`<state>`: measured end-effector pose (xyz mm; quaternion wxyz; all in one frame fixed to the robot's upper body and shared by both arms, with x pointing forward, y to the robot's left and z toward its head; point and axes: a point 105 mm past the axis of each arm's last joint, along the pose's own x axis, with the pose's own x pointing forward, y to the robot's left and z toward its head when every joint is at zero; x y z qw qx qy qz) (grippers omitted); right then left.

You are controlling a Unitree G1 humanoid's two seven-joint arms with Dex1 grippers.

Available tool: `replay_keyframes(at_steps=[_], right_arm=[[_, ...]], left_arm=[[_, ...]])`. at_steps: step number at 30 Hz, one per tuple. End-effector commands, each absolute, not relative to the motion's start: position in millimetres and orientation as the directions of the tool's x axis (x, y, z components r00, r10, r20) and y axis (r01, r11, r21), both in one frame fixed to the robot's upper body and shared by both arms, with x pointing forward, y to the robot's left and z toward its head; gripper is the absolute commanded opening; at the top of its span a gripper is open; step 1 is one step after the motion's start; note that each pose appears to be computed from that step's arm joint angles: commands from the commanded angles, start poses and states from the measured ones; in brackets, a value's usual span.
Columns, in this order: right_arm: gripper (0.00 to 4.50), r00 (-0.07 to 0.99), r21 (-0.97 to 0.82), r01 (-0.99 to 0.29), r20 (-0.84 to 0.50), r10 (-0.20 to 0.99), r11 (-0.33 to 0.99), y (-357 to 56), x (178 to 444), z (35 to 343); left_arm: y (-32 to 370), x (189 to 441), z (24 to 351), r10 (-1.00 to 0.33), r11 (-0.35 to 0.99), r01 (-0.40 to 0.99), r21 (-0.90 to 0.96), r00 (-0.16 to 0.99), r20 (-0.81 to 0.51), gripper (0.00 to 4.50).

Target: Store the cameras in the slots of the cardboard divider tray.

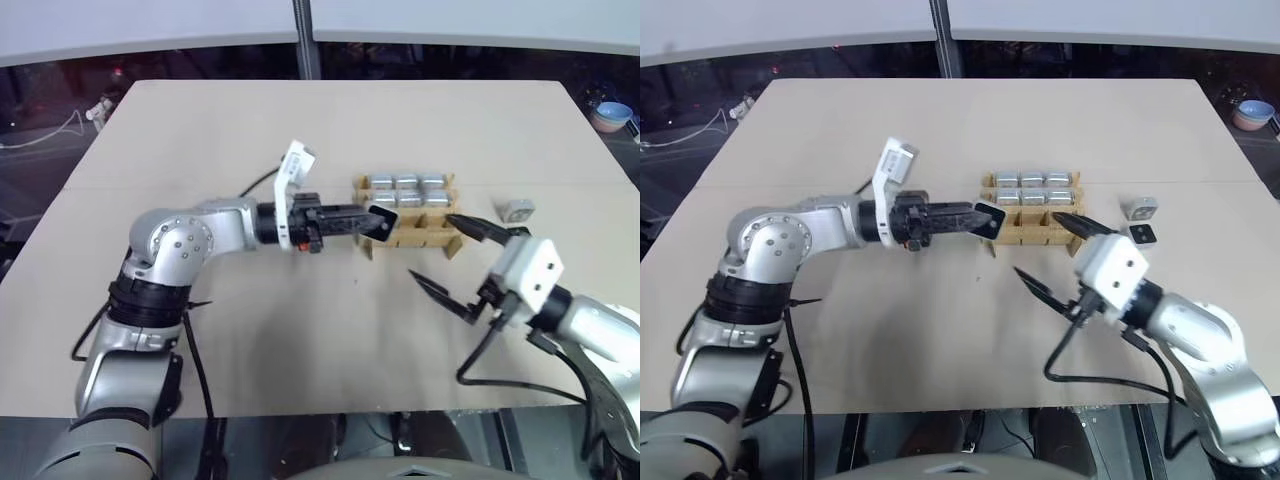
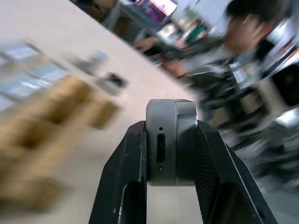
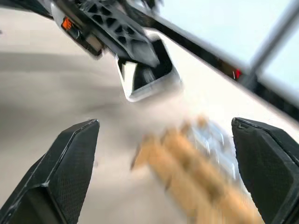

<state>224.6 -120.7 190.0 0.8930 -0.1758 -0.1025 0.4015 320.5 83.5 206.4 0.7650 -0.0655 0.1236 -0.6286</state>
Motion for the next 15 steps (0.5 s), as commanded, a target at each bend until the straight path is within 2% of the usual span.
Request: replay_keyframes(at_steps=[1,8,15], right_arm=[[4.5,0.652,-0.399,-0.67,0.087,0.753,0.626,-125.9,203.8,204.6],[4.5,0.73,-0.4,-0.595,0.094,0.677,0.697,-133.0,194.3,204.2],[4.5,0.757,-0.388,-0.57,0.096,0.647,0.724,-134.1,186.2,199.3]], left_arm=[[75.7,342.2,203.8,-0.978,0.138,0.99,-0.005,0.135,-0.158,0.72],[56.5,377.6,176.3,-0.962,0.104,0.984,0.142,0.136,-0.238,0.72],[57.5,394.8,189.8,-0.95,0.113,0.966,0.235,0.174,-0.26,0.72]])
